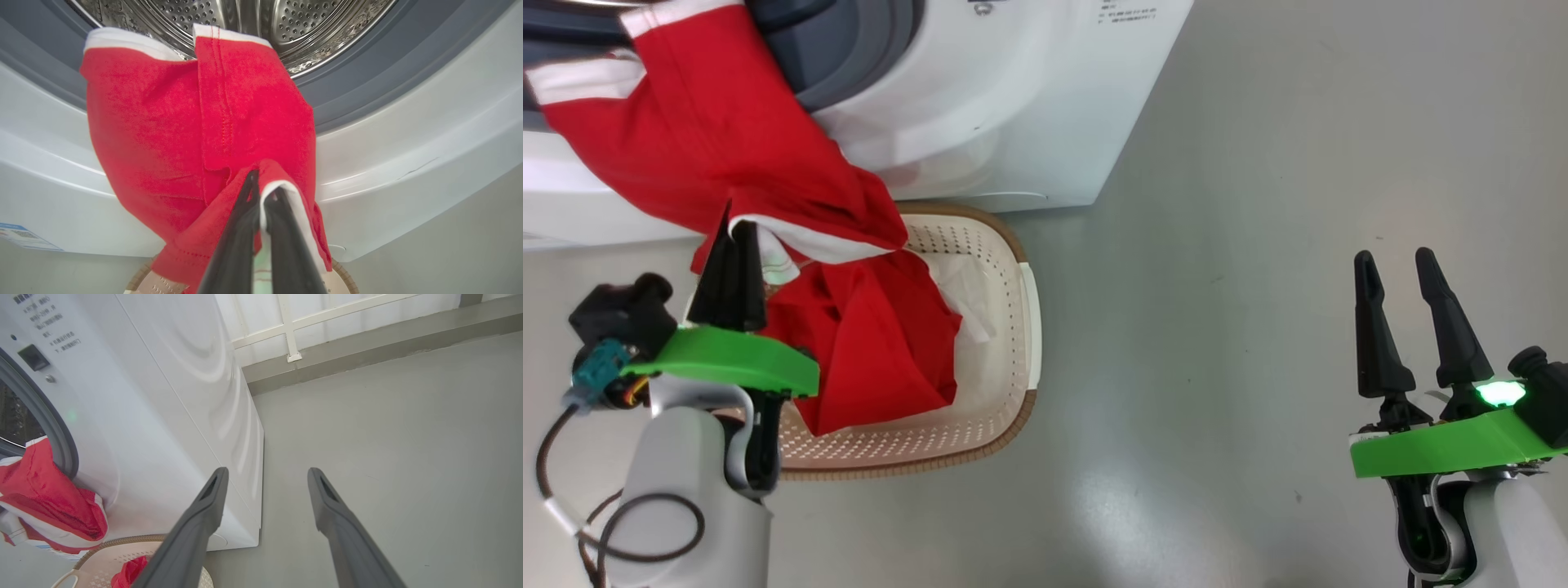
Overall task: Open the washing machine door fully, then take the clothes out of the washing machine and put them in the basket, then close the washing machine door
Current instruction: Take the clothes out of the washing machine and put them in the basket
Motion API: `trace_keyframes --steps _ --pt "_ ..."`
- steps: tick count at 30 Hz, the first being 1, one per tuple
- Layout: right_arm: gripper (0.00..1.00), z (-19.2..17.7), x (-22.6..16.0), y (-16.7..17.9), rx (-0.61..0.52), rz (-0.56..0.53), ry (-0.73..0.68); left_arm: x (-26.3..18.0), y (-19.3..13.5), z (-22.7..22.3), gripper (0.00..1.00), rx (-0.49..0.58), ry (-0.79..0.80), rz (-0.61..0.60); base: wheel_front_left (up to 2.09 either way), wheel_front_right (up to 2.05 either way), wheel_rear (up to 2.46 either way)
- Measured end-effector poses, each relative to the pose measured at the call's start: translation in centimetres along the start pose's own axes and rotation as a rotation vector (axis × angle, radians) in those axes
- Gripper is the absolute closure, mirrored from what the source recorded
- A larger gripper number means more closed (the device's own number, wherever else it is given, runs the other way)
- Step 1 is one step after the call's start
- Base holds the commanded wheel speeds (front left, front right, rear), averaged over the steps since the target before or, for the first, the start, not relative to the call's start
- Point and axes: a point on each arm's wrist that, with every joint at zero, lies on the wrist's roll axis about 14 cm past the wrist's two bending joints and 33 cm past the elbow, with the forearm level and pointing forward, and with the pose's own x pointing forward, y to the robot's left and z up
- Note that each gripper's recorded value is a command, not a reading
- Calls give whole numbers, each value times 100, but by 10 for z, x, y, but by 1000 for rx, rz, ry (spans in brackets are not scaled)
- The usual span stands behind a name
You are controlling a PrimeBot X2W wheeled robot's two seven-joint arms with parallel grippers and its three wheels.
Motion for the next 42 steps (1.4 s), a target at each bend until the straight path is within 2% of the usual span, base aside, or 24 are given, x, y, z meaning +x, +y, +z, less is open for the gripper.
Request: trace_keyframes --steps 10,16,25,42 --pt "0 -6 5 -5 15 -13 10 8 7 -53 100 25 165 17 0 0 0" --pt "0 -11 7 -11 11 -28 22 -4 13 -104 100 52 324 20 0 0 0" --pt "0 -22 11 -16 7 -40 45 -23 13 -157 100 79 509 2 0 0 0" --pt "0 -32 20 -17 8 -36 59 -21 23 -174 100 84 574 13 0 0 0"
